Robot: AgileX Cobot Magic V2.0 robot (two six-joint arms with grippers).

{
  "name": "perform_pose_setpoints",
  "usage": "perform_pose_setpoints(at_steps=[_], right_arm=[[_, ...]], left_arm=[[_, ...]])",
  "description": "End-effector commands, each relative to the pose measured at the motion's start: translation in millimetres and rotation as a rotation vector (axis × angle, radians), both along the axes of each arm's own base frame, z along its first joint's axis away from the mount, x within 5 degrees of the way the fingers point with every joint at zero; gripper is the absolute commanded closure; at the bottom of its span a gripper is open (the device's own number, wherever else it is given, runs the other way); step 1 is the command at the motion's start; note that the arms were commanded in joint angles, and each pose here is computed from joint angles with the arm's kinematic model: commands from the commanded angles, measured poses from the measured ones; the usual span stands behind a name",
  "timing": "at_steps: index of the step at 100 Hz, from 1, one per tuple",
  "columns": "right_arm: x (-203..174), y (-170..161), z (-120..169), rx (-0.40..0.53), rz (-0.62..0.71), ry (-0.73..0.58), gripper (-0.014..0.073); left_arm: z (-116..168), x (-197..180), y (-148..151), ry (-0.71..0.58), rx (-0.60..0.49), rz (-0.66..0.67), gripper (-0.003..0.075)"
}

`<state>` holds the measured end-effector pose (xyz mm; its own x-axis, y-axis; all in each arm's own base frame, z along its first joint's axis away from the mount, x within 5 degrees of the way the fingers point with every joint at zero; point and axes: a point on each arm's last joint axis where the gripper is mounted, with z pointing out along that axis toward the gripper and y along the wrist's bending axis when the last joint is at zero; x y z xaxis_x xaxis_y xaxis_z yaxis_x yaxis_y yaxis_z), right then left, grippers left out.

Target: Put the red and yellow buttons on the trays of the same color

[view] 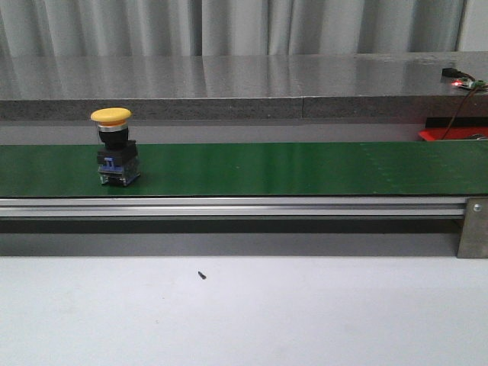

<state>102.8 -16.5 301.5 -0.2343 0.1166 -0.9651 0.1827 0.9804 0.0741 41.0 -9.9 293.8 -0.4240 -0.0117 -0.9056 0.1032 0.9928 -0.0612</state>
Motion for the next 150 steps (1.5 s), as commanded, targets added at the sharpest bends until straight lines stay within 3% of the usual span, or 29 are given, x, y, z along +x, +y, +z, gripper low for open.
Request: perform_pose_setpoints(at_steps=[1, 14, 28, 47, 57, 84, 116, 150], right_arm=[[17, -3, 23, -0.014, -0.001, -0.009, 0.0638], [39, -5, 33, 0.014, -0.006, 0.106, 0.058], [61, -1, 39, 0.04, 0.026, 0.25, 0.0444], [90, 18, 45, 0.024, 0.132, 0.37, 0.0125], [105, 33, 47, 0.018, 0.196, 0.396, 0.002], [138, 77, 56, -0.034, 0.371, 0.434, 0.0014], [180, 141, 61, -0.123, 0.544, 0.604, 0.0014], [215, 206, 61, -0.128, 0.733, 0.741, 0.0014]], left_arm=[[12, 2, 0, -0.081, -0.017, 0.001, 0.074], [12, 2, 0, -0.081, -0.017, 0.001, 0.074], [12, 2, 0, -0.081, -0.017, 0.001, 0.074], [12, 2, 0, -0.081, -0.017, 0.001, 0.0739], [12, 2, 0, -0.081, -0.017, 0.001, 0.074], [12, 2, 0, -0.081, -0.017, 0.001, 0.074], [12, 2, 0, -0.081, -0.017, 0.001, 0.074], [12, 2, 0, -0.081, -0.017, 0.001, 0.074]])
